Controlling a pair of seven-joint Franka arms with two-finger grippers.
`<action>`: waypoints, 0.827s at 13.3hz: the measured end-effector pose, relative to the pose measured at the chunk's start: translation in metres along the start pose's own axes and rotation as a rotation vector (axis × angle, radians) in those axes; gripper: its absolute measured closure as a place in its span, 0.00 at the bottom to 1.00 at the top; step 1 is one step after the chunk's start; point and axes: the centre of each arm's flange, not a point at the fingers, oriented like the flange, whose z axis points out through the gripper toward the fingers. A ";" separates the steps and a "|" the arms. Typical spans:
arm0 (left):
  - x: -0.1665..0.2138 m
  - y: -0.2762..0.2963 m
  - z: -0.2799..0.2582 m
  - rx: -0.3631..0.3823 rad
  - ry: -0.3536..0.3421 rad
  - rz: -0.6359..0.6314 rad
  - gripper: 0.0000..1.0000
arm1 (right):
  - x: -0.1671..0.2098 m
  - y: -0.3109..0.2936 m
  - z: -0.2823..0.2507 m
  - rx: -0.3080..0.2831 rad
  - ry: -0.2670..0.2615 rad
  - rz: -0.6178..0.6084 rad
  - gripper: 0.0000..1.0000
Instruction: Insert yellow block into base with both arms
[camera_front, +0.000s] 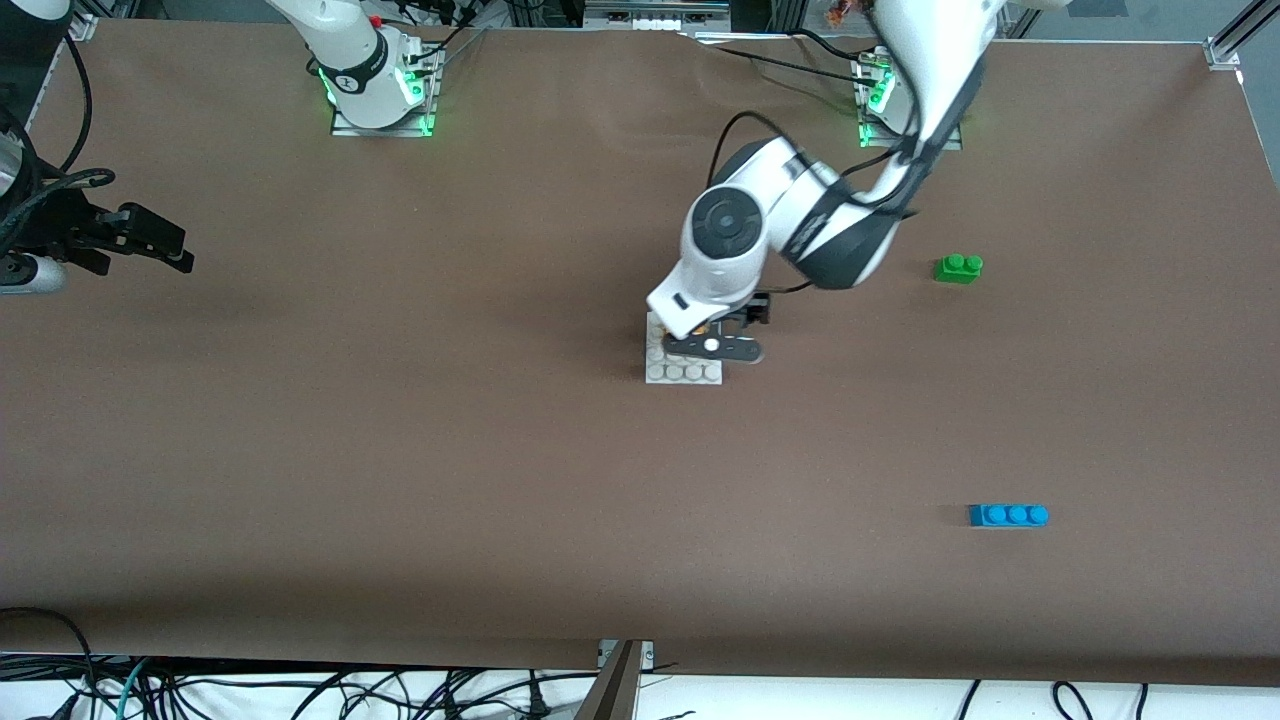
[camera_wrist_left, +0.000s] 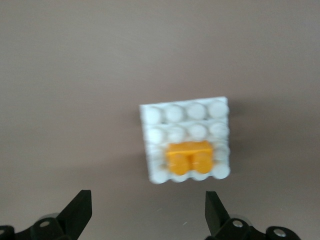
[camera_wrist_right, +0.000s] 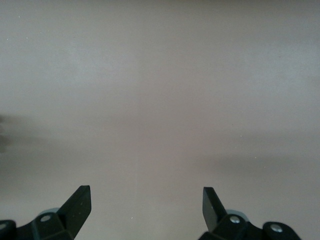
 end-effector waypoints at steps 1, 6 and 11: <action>0.002 -0.024 -0.033 0.004 0.014 -0.033 0.00 | 0.000 0.000 0.000 0.000 0.000 0.000 0.01; -0.023 -0.104 -0.153 0.078 -0.043 -0.131 0.00 | 0.000 0.000 0.000 0.000 0.000 0.000 0.01; -0.017 -0.200 -0.185 0.082 -0.113 -0.062 0.00 | 0.000 -0.008 0.000 0.000 0.000 -0.014 0.01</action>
